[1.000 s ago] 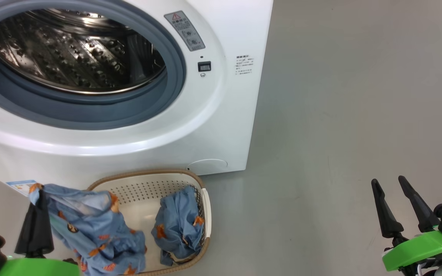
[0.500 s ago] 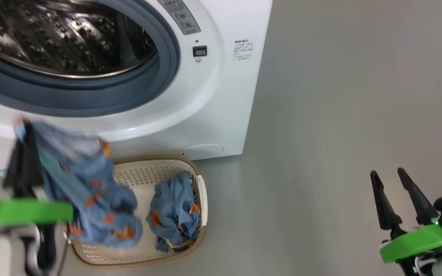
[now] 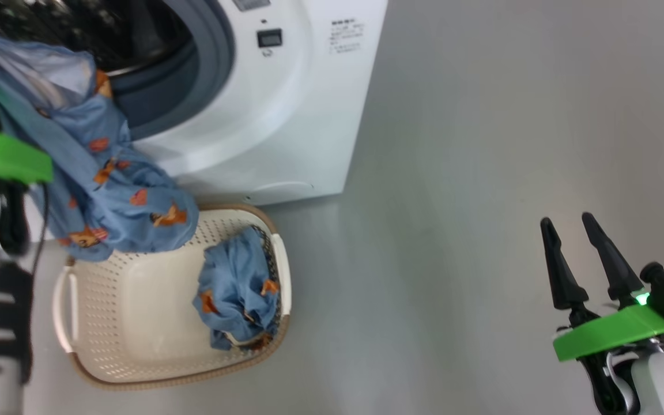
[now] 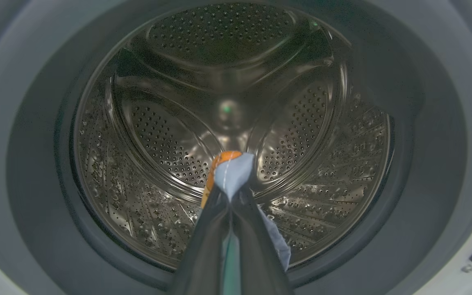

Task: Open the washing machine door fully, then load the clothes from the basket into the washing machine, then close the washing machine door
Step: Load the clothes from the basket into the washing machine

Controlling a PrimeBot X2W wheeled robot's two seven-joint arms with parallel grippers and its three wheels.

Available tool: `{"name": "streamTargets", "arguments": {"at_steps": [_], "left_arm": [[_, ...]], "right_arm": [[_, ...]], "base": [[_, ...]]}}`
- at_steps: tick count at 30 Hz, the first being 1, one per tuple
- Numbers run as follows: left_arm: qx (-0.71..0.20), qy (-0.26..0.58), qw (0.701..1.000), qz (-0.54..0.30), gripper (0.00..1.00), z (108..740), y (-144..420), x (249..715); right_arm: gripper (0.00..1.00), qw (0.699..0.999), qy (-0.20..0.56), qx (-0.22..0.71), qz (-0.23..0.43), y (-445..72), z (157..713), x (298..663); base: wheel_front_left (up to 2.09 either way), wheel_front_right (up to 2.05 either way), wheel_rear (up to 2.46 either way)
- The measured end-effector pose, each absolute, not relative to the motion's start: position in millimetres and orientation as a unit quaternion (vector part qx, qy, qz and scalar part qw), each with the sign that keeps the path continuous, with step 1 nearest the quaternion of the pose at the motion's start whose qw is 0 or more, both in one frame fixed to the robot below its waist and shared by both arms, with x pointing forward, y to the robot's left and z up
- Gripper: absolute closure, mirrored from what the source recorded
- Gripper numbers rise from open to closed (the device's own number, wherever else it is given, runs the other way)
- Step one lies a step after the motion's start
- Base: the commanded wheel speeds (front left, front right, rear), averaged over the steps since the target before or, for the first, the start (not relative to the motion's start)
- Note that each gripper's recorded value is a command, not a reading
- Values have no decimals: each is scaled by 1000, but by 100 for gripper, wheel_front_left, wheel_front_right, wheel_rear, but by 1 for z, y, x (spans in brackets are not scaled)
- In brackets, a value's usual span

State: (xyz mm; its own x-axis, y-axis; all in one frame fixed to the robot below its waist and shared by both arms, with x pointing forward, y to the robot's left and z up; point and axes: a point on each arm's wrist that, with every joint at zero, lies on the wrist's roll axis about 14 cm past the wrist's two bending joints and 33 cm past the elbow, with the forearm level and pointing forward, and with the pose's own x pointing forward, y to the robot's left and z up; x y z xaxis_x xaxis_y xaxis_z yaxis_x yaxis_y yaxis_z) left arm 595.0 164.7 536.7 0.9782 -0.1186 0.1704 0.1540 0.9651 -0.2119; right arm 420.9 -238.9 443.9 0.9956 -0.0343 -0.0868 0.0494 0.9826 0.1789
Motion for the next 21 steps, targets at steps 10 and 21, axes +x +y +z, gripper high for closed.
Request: {"name": "streamTargets", "arguments": {"at_steps": [10,21], "left_arm": [[-109,43,991,-64,100,458,148,645],[-90,77,990,-72,100,432,134,686]], "right_arm": [[0,994,56,88,-27,-241,429,433],[0,993,77,82,-40,-248,413,434]], "base": [[0,0,0],[0,0,0]]}}
